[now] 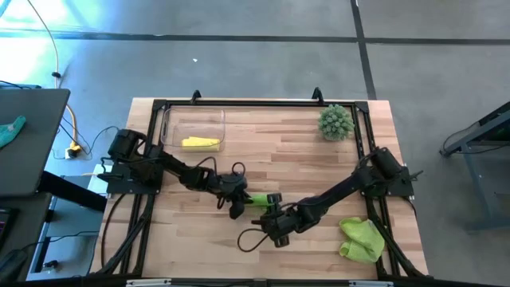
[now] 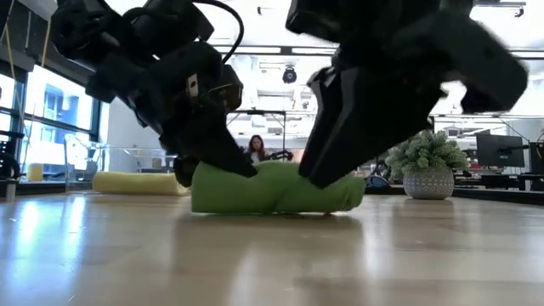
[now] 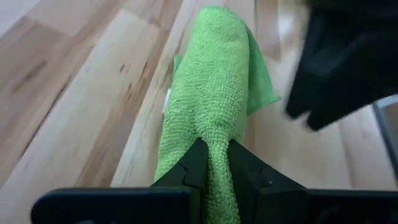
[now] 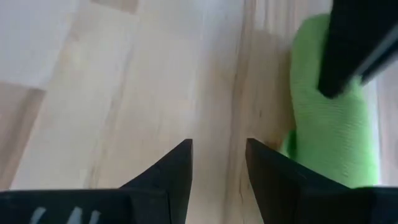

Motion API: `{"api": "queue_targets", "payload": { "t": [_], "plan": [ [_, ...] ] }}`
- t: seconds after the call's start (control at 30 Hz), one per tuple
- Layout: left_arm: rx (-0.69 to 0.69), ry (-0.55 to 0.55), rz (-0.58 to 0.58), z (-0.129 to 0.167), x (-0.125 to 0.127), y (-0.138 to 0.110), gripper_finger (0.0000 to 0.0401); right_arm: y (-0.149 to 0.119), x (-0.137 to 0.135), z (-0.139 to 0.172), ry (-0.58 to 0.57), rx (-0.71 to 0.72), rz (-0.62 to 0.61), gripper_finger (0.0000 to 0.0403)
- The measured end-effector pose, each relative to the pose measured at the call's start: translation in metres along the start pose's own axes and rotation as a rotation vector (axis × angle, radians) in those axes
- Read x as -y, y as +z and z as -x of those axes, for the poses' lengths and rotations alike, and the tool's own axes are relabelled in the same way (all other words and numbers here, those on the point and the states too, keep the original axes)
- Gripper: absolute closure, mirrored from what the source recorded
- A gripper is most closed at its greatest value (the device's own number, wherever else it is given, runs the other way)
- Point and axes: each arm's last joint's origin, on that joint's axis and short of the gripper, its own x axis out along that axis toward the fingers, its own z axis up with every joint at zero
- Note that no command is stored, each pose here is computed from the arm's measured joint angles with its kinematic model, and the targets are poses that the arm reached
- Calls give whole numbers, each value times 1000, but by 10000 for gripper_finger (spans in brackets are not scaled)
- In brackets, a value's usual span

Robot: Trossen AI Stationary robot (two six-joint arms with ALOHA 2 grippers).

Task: Roll microfiber towels into tight, uniform cylinder then place into a basket
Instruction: Roll the green microfiber cloth

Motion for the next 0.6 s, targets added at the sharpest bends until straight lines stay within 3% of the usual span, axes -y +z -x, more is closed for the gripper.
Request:
{"api": "queue_targets", "payload": {
  "t": [0.23, 0.6],
  "plan": [
    [-10, -90, -10, 0, 6, 1, 375, -28, 6, -12, -109, -124, -41, 261],
    [-7, -88, -39, 0, 7, 1, 375, -46, 12, 4, -237, -300, -18, 261]
  ]
}}
